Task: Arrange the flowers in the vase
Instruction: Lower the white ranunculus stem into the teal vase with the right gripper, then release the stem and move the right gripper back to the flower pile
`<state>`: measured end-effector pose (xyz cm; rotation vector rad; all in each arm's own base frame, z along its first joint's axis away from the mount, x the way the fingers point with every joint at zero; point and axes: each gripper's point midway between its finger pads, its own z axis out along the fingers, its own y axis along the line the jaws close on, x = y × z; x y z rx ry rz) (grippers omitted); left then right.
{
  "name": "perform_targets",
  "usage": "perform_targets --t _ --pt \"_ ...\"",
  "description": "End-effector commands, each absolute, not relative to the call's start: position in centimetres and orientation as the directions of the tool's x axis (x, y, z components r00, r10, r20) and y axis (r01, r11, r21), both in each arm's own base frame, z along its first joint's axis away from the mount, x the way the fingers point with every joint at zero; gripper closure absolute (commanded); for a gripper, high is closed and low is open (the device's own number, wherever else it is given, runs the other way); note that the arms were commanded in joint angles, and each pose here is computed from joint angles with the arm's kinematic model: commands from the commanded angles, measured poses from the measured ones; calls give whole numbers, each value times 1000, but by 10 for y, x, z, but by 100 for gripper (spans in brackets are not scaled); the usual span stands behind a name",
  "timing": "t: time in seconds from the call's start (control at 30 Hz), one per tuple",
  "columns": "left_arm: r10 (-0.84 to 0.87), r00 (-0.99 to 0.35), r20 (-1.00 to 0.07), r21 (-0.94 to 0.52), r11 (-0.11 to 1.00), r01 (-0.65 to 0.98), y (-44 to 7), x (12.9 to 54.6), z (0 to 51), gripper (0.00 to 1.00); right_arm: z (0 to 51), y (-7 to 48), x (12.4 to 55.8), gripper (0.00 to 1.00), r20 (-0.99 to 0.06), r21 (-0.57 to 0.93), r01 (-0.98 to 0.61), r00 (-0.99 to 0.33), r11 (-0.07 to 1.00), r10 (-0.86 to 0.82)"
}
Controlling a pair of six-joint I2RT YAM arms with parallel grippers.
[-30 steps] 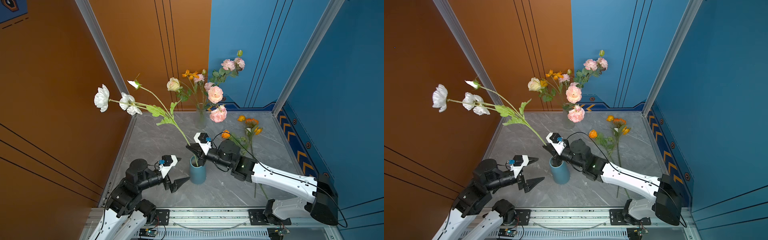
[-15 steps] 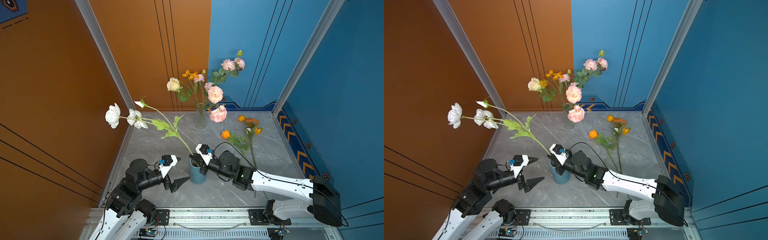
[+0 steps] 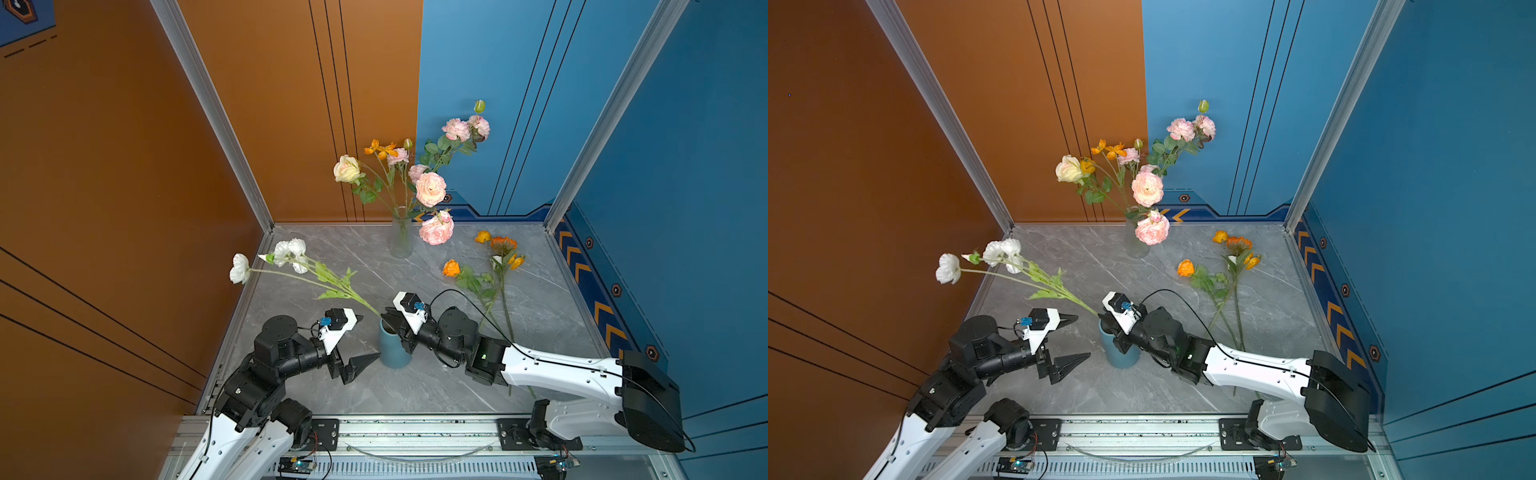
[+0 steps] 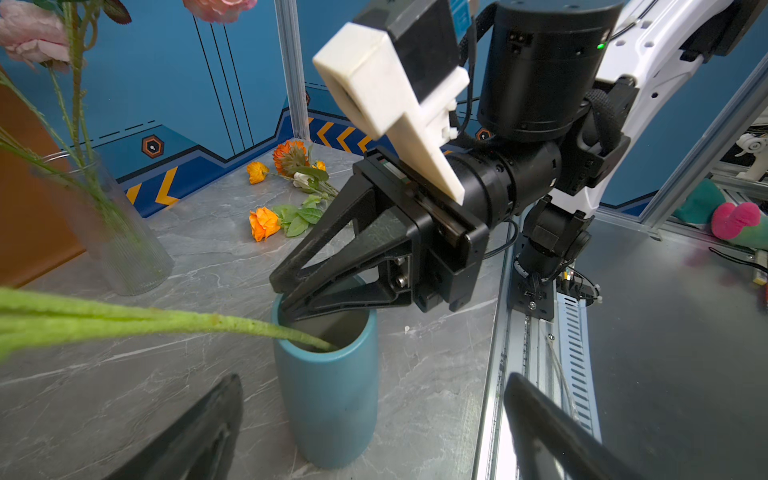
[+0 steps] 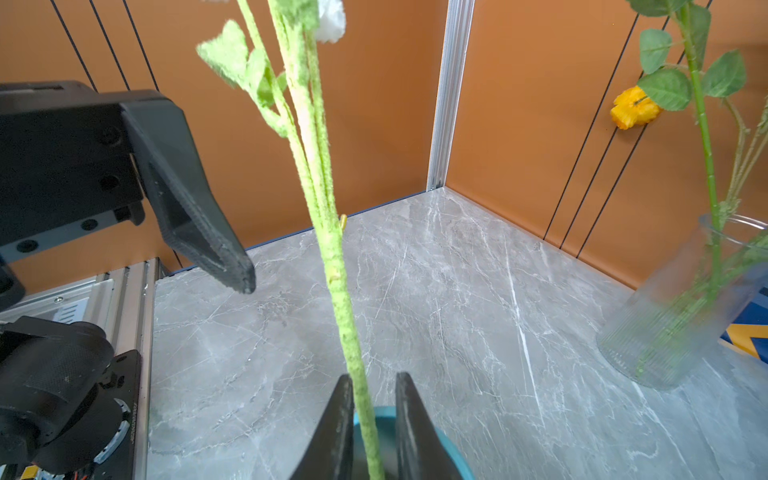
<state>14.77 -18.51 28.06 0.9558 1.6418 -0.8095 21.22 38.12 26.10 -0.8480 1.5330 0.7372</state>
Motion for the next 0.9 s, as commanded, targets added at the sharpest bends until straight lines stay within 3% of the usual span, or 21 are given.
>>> perform_targets --t 0.0,0.1,0.27,0.43,0.53,0.63,0.77,0.87 --pt "206 -183 -961 -68 467 882 -184 150 272 2 265 377 213 78 -995 2 -829 -59 560 -84" --pt "206 -185 -961 -71 462 884 -185 150 272 2 268 372 212 67 -995 1 -824 -58 566 -83" --pt "208 -193 -959 -85 440 894 -188 148 270 2 275 347 215 37 -994 5 -781 -73 624 -84" --pt "213 -205 -955 -94 438 894 -190 150 267 2 266 275 252 18 -968 103 -565 -247 819 -49" --pt "232 -212 -949 -90 446 891 -192 153 262 2 239 204 283 16 -898 242 -296 -428 924 98" --pt "259 -195 -946 -65 436 898 -197 154 261 2 208 147 297 17 -795 362 -102 -552 927 250" --pt "289 -127 -949 2 408 913 -209 154 271 2 182 90 295 18 -716 336 101 -618 936 324" --pt "333 -42 -942 89 367 926 -230 155 280 2 157 51 290 26 -629 289 255 -676 923 383"
